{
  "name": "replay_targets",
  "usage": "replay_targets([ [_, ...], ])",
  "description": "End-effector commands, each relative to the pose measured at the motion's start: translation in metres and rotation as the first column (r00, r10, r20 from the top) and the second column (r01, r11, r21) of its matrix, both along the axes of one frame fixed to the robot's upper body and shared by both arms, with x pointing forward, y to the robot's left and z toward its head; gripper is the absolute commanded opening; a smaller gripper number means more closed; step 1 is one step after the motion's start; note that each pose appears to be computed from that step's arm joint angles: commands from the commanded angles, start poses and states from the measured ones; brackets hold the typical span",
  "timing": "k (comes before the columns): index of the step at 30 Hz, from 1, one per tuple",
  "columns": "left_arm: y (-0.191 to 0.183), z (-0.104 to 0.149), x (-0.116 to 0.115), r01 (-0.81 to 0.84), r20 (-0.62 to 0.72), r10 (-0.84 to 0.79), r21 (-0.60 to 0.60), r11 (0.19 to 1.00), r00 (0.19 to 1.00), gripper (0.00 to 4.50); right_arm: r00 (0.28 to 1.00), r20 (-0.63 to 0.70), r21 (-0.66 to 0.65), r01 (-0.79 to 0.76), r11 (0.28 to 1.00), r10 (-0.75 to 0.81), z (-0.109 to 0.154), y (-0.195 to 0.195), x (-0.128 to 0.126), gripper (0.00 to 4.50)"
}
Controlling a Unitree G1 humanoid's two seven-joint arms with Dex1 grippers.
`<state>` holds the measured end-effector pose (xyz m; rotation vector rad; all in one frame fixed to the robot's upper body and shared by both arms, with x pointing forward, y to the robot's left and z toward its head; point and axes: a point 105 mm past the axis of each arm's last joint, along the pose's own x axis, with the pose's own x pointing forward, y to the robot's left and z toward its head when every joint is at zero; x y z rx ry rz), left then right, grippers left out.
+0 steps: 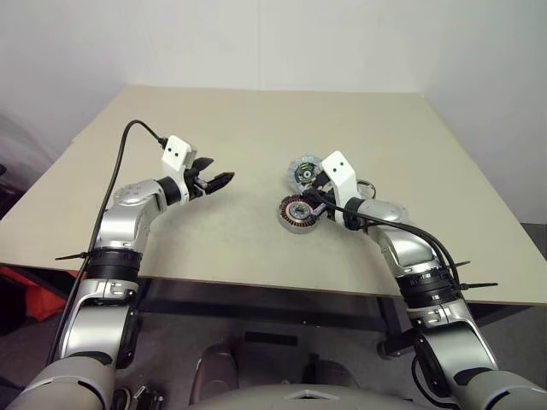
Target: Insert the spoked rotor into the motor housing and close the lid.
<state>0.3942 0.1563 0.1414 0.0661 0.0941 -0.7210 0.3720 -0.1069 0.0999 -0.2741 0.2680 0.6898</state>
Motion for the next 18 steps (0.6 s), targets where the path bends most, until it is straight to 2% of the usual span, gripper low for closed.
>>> replay_targets([
  [1,-0.001,0.018,0.002,0.007,0.069,-0.008,0.006,1.000,0.998,3.94,1.000,-0.024,0.020,-0.008,1.000,0.008,-0.006,0.006,-0.002,0.01],
  [5,-0.001,0.019,0.002,0.006,0.070,-0.006,0.006,1.000,0.998,3.94,0.991,-0.137,-0.009,-0.010,1.000,0.008,-0.048,0.011,-0.015,0.01],
  [7,0.000,0.020,0.002,0.003,0.072,-0.004,0.006,1.000,0.997,3.94,0.989,-0.146,-0.023,0.008,1.000,-0.011,-0.053,0.008,-0.016,0.01],
  [18,-0.001,0.017,0.002,0.005,0.064,-0.005,0.008,1.000,0.998,3.94,0.999,0.039,0.047,0.034,0.998,-0.035,0.018,-0.005,0.003,0.01],
])
